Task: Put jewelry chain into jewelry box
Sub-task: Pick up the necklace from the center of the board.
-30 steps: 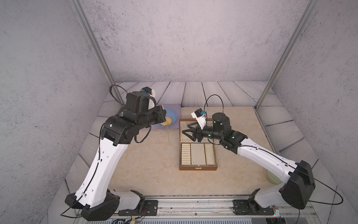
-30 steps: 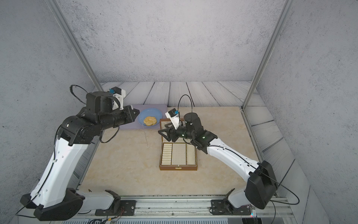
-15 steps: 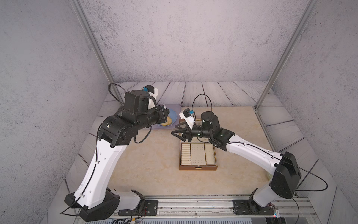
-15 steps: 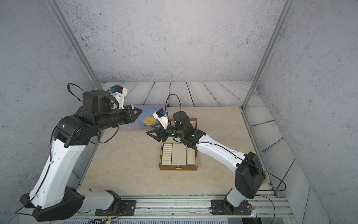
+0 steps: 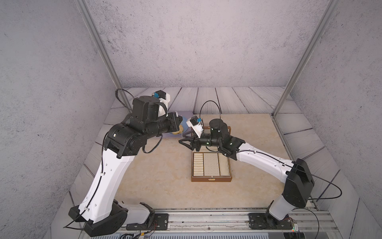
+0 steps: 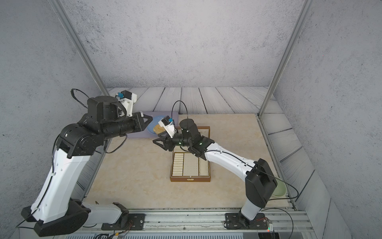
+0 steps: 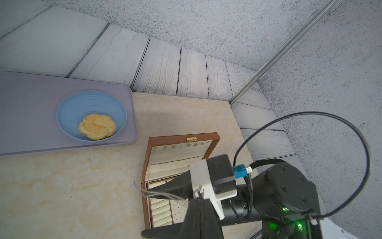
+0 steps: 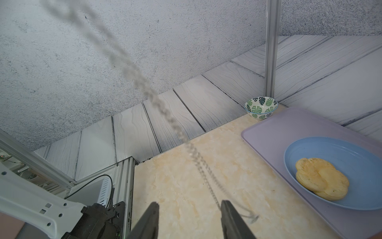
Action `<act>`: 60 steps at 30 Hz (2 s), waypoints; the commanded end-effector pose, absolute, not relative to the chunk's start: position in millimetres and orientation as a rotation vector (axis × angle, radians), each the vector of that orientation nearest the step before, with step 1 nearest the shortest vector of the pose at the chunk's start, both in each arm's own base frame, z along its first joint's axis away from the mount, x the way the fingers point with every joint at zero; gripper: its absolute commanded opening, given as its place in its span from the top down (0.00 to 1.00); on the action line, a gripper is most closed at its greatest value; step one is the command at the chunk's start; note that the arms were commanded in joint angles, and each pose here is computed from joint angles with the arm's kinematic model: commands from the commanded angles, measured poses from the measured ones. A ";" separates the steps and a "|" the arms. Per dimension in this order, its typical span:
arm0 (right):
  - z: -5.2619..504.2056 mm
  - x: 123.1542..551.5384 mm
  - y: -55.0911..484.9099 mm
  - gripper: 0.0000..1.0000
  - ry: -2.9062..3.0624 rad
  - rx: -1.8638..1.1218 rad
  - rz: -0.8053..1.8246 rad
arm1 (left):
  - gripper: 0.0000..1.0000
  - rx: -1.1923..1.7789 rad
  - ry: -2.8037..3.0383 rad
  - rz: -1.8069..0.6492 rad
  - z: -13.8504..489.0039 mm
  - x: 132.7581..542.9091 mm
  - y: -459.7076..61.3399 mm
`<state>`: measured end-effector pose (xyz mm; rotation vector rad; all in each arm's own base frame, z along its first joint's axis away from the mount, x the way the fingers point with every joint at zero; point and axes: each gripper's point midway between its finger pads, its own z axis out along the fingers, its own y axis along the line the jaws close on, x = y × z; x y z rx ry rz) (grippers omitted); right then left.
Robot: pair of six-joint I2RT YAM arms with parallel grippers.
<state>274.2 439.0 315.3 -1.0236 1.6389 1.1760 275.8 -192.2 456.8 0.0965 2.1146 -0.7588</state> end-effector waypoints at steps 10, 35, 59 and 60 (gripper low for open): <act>331.8 287.5 440.6 0.51 1.585 -0.983 1.110 | 1.00 0.122 2.100 -0.774 463.6 273.7 -196.2; 343.9 265.0 427.9 0.52 1.558 -0.977 1.163 | 1.00 0.112 2.086 -0.767 467.2 280.2 -197.8; 342.4 281.9 443.9 0.61 1.557 -0.947 1.153 | 1.00 0.106 2.068 -0.767 473.6 275.2 -193.0; 342.5 281.6 443.7 0.62 1.555 -0.944 1.156 | 1.00 0.105 2.065 -0.769 474.7 274.9 -192.9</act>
